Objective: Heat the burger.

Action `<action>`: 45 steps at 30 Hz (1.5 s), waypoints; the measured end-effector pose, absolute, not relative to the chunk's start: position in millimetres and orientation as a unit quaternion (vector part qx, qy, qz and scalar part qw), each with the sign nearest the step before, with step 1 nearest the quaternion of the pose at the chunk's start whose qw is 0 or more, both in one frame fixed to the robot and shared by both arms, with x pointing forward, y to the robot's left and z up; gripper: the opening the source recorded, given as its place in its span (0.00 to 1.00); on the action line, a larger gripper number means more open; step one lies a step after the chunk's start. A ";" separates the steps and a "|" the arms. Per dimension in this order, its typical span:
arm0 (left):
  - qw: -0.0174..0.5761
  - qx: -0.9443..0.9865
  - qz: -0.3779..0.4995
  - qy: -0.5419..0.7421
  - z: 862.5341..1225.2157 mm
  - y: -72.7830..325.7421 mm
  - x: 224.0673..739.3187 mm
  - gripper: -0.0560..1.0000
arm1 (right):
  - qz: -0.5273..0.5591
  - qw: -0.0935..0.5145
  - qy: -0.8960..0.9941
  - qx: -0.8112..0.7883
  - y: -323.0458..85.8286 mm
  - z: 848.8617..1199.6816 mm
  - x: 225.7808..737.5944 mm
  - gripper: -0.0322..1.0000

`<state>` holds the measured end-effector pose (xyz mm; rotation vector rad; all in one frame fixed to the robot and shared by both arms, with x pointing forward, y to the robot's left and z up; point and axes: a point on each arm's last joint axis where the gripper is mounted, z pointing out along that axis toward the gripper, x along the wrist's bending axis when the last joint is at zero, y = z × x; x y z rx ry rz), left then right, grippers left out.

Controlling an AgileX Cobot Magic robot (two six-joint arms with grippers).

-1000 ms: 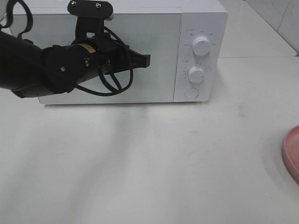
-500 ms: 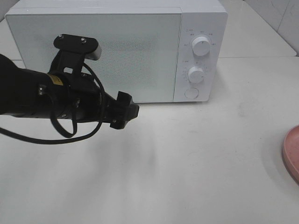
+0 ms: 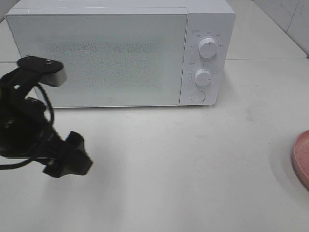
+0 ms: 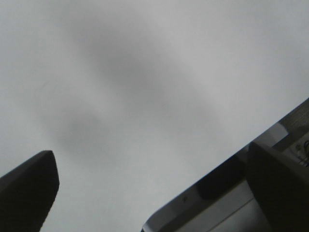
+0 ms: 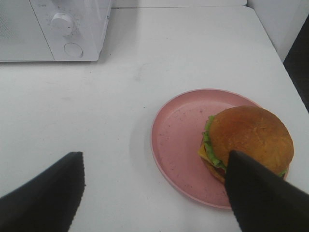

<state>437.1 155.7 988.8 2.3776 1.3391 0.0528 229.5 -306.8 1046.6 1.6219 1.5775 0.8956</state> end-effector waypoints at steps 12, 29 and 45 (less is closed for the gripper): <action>0.057 0.738 0.041 0.671 1028.7 279.1 406.0 0.99 | 0.345 0.347 0.608 0.625 -306.8 1046.6 229.5 0.77; 0.305 0.660 0.265 0.633 1062.8 296.9 282.3 0.99 | 0.345 0.347 0.608 0.625 -306.8 1046.6 229.5 0.77; 0.399 0.615 0.348 0.585 1054.1 299.7 234.5 0.99 | 0.345 0.347 0.608 0.625 -306.8 1046.6 229.5 0.77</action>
